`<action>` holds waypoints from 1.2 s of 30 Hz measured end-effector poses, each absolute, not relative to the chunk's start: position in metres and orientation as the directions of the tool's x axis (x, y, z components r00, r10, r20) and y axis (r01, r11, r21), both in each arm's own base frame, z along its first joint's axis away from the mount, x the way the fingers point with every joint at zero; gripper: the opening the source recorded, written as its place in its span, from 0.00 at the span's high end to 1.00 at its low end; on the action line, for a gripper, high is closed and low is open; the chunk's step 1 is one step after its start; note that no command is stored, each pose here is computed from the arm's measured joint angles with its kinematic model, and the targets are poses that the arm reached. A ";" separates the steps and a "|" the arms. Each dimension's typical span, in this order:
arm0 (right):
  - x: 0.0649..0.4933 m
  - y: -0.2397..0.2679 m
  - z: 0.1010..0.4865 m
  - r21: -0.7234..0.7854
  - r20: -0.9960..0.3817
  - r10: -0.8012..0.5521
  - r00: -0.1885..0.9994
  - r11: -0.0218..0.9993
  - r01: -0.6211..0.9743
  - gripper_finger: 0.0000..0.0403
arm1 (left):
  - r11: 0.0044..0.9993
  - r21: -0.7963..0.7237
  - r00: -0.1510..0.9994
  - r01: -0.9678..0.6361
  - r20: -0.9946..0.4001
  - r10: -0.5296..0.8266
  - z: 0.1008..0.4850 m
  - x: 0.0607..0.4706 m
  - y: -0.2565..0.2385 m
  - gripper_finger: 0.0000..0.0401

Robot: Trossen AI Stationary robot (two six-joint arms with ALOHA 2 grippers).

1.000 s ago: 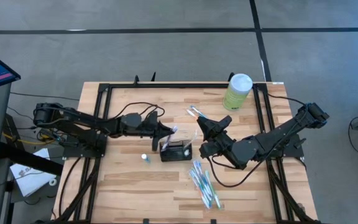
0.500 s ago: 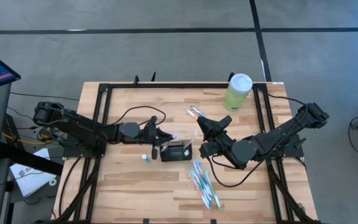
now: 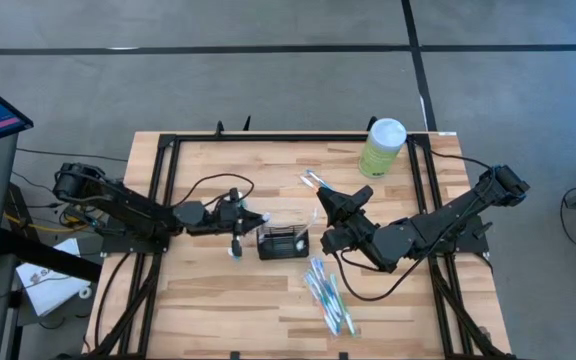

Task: Pick & Place toothbrushing station
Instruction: Put the purple toothbrush into the mesh

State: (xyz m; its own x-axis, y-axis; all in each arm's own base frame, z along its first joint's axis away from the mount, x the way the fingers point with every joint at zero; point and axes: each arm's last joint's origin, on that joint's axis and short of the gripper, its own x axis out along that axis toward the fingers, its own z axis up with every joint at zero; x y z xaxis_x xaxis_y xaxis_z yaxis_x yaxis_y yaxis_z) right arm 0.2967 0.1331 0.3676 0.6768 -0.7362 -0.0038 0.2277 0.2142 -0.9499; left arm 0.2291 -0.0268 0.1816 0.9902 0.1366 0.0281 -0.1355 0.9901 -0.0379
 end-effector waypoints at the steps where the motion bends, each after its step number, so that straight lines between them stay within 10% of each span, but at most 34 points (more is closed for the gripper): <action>1: 0.297 0.133 0.368 -0.950 -0.004 -0.736 0.677 0.214 0.228 0.87 | 0.990 -0.037 0.990 -0.135 0.029 0.136 0.180 0.228 -0.027 0.96; 36: 0.297 0.133 0.367 -0.945 -0.004 -0.736 0.676 0.225 0.239 0.87 | 0.988 0.000 0.987 -0.156 -0.033 0.156 0.155 0.230 -0.028 0.92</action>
State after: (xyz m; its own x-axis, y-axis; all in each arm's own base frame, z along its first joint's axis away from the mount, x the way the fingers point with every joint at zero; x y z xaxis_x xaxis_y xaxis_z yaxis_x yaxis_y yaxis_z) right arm 0.2968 0.1330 0.3674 0.6765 -0.7365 -0.0043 0.2391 0.2251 -0.9445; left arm 0.2297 -0.0279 0.1546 0.9872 0.1562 -0.0334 -0.1563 0.9877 -0.0003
